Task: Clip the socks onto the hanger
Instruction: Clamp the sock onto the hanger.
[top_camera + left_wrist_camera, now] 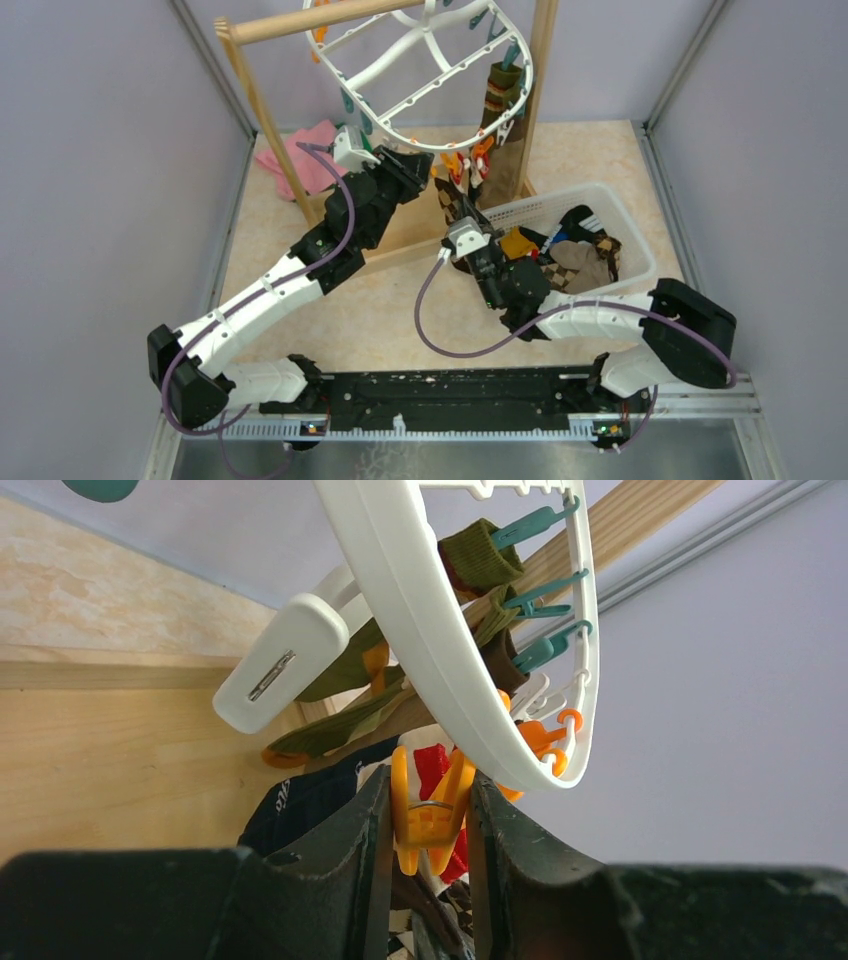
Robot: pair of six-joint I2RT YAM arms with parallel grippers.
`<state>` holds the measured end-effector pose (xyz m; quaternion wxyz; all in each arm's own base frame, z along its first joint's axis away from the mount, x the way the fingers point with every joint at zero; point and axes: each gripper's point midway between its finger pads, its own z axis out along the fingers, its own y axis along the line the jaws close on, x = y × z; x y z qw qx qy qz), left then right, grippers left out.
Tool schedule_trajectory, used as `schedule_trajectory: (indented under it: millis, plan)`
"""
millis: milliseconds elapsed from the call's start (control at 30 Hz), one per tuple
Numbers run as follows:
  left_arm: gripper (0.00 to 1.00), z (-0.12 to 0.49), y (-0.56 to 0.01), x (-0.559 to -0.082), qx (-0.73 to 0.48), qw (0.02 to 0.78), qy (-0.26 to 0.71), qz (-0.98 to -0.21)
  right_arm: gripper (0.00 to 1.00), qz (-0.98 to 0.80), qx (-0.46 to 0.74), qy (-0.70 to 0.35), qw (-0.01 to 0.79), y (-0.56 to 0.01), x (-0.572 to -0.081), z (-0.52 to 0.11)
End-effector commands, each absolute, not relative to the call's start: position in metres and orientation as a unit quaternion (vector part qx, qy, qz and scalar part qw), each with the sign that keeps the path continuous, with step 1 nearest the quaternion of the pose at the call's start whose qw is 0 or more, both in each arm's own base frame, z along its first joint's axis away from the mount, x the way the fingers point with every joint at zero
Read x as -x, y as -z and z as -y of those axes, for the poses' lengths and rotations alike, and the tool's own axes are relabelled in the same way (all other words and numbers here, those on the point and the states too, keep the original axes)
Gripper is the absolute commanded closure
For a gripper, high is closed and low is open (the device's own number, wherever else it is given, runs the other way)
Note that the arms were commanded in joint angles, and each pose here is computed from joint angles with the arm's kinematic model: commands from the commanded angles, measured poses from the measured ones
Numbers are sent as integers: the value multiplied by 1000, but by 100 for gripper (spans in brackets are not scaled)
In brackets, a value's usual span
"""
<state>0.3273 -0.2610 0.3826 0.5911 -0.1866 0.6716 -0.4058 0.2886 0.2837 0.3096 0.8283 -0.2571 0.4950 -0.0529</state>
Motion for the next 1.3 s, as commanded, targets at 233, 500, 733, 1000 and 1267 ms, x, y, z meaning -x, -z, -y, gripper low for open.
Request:
schedule_trajectory:
  millis: [233, 500, 733, 1000, 1267]
  plan:
    - [100, 257, -366, -328, 193, 580, 381, -694, 100, -549, 288, -48, 783, -291, -277, -309]
    - [100, 257, -363, -329, 191, 580, 375, -698, 100, -552, 293, -92, 775, -293, -267, -312]
    - [100, 253, -368, -329, 180, 592, 367, -694, 100, -542, 333, -102, 765, -291, -258, -316]
    - [100, 253, -370, -326, 154, 606, 368, -688, 100, -531, 358, -151, 753, -308, -251, -316]
    - [100, 258, -375, -321, 119, 614, 377, -683, 100, -530, 351, -196, 747, -331, -256, -304]
